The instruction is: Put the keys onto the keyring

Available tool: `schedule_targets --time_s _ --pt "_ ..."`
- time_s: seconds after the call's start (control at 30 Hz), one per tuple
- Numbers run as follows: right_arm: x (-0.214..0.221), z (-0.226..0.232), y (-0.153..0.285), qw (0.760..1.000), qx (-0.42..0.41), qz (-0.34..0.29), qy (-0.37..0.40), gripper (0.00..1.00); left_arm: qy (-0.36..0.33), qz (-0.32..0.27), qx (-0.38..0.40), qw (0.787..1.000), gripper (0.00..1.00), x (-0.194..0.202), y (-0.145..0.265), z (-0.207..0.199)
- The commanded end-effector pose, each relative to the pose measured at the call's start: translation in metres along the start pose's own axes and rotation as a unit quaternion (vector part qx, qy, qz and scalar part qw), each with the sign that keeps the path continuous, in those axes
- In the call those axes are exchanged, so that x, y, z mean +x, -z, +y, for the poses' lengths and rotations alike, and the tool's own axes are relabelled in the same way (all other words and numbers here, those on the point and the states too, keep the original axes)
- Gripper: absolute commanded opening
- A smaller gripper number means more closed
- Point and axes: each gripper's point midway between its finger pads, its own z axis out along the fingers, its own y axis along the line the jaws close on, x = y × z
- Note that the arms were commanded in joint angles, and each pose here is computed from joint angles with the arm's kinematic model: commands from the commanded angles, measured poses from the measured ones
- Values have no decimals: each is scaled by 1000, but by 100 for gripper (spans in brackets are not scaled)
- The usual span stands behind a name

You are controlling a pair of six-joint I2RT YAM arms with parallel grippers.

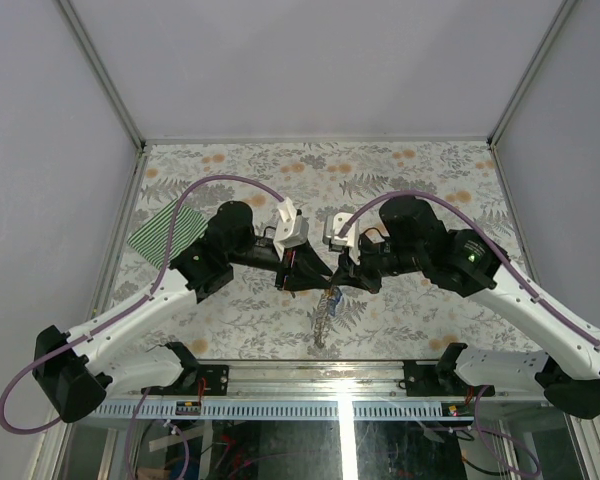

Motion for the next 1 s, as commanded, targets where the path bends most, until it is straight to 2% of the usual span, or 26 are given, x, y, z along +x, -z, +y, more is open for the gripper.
schedule_targets --time_s 0.0,0.33,0.57,0.8,0.97 --pt "-22 0 10 999 9 -46 24 0 -32 -12 4 999 27 -17 -1 -1" --pt "-24 1 13 998 11 -52 25 0 -29 -12 6 1000 18 -18 -2 -1" --pt "-27 2 14 998 11 -60 24 0 -28 -12 7 1000 0 -19 -2 -2" --pt "-37 3 20 996 19 -88 25 0 -31 -25 -22 999 0 -25 1 2" --pt "-49 3 27 991 31 -129 31 13 -42 -63 -46 996 0 -40 8 0"
